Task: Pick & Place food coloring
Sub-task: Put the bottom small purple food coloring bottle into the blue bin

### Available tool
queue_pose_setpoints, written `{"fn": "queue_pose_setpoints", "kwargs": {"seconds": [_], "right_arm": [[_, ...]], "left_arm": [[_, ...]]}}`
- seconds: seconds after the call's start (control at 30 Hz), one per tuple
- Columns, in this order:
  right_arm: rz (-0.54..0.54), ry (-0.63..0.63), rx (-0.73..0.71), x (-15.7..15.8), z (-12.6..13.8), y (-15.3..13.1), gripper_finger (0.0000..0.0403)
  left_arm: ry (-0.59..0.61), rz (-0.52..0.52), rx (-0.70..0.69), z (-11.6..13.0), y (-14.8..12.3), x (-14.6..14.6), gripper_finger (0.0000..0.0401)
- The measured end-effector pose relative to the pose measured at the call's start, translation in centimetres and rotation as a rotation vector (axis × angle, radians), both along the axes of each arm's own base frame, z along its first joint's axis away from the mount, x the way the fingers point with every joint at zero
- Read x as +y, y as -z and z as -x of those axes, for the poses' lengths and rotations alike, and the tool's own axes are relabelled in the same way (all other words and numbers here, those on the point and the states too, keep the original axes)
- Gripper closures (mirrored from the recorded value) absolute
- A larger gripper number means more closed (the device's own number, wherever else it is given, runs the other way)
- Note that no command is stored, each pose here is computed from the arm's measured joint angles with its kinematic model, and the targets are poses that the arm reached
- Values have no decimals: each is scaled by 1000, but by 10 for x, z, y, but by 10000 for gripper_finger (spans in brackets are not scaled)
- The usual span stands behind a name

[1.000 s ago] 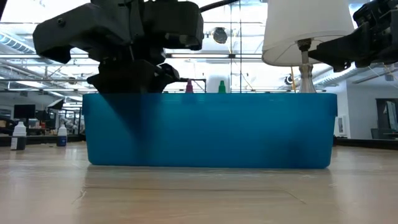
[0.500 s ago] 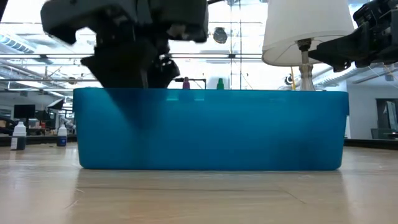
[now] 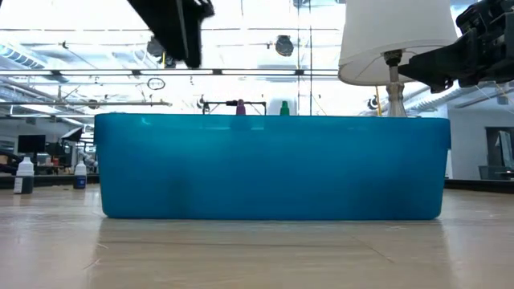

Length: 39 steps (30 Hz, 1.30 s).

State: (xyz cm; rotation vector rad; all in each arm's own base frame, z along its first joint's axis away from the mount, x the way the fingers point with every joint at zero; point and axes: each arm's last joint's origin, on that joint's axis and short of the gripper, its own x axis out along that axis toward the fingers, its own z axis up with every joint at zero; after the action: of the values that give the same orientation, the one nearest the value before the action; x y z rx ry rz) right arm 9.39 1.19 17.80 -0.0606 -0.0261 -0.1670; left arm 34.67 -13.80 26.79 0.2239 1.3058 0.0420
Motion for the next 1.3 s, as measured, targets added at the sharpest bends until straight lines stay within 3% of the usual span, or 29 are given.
{"fn": "queue_pose_setpoints", "kwargs": {"seconds": [0.1, 0.23, 0.43, 0.73, 0.87, 1.03, 1.3], "right_arm": [[0, 0, 0, 0, 0, 0, 236], [0, 0, 0, 0, 0, 0, 236], [0, 0, 0, 0, 0, 0, 236], [0, 0, 0, 0, 0, 0, 236], [0, 0, 0, 0, 0, 0, 236], [0, 0, 0, 0, 0, 0, 236], [0, 0, 0, 0, 0, 0, 236]], "left_arm": [[-99, -28, -89, 26, -21, 9, 185], [-257, 64, -94, 69, -22, 15, 185], [-572, 217, 30, 119, 8, 11, 185], [-947, 192, 190, 152, 67, 17, 185], [-974, 198, 183, 157, 85, 20, 185], [-974, 280, 136, 156, 103, 19, 185], [-989, 281, 133, 158, 108, 20, 185]]}}
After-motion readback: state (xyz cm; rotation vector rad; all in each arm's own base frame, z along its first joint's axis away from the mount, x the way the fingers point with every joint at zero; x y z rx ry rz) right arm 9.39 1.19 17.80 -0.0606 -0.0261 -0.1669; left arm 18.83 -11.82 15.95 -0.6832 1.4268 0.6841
